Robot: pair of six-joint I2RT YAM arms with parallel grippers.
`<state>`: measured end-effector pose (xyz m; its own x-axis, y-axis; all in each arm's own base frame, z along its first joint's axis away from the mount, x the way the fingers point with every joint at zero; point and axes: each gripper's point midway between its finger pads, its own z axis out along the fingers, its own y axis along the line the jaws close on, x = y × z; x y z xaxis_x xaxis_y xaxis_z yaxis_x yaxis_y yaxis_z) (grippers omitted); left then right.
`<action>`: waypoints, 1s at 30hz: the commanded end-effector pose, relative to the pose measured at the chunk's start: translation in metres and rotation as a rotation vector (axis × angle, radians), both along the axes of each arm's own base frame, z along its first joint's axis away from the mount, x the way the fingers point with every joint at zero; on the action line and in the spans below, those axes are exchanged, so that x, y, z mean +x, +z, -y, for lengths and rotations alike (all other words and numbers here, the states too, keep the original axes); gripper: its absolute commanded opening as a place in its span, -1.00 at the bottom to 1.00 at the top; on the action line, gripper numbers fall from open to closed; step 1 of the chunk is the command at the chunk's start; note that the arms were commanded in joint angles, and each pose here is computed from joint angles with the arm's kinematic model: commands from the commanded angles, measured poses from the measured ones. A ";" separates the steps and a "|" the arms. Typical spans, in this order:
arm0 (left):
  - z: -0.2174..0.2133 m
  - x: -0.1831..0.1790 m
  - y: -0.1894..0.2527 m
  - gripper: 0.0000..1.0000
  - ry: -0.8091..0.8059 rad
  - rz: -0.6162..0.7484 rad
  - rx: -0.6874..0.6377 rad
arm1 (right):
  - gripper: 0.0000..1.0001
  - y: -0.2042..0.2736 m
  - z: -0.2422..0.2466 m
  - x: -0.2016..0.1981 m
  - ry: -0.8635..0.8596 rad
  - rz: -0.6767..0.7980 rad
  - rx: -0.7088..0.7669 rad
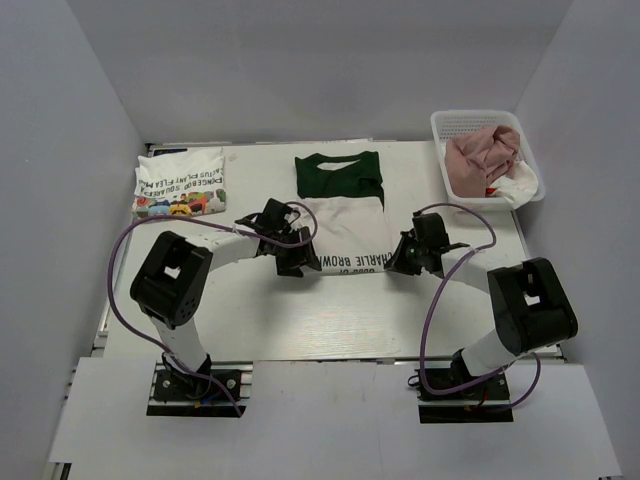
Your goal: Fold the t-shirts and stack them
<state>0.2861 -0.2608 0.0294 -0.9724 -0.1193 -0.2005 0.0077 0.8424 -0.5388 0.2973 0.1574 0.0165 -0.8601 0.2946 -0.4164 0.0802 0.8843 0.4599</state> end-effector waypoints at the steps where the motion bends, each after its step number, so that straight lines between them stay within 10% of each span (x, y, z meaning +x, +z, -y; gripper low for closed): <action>1: -0.019 -0.025 -0.027 0.28 0.006 -0.074 0.110 | -1.00 0.004 -0.001 0.002 0.011 0.034 0.018; 4: -0.015 -0.021 -0.030 0.01 -0.006 -0.068 0.099 | -1.00 0.007 -0.001 0.000 0.017 0.051 0.020; 7: -0.012 -0.023 -0.031 -0.98 -0.016 -0.076 0.105 | -1.00 0.013 -0.002 0.001 0.016 0.078 0.029; 30: -0.019 -0.067 0.170 -1.00 -0.101 0.381 -0.149 | -1.00 0.176 0.010 -0.076 0.229 0.350 0.063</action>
<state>0.2164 -0.2464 0.1797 -0.8680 -0.0696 -0.4917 0.2876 0.7367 -0.6120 0.2183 0.1526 0.1655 -0.7574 0.1593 -0.6332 -0.2532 0.8222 0.5097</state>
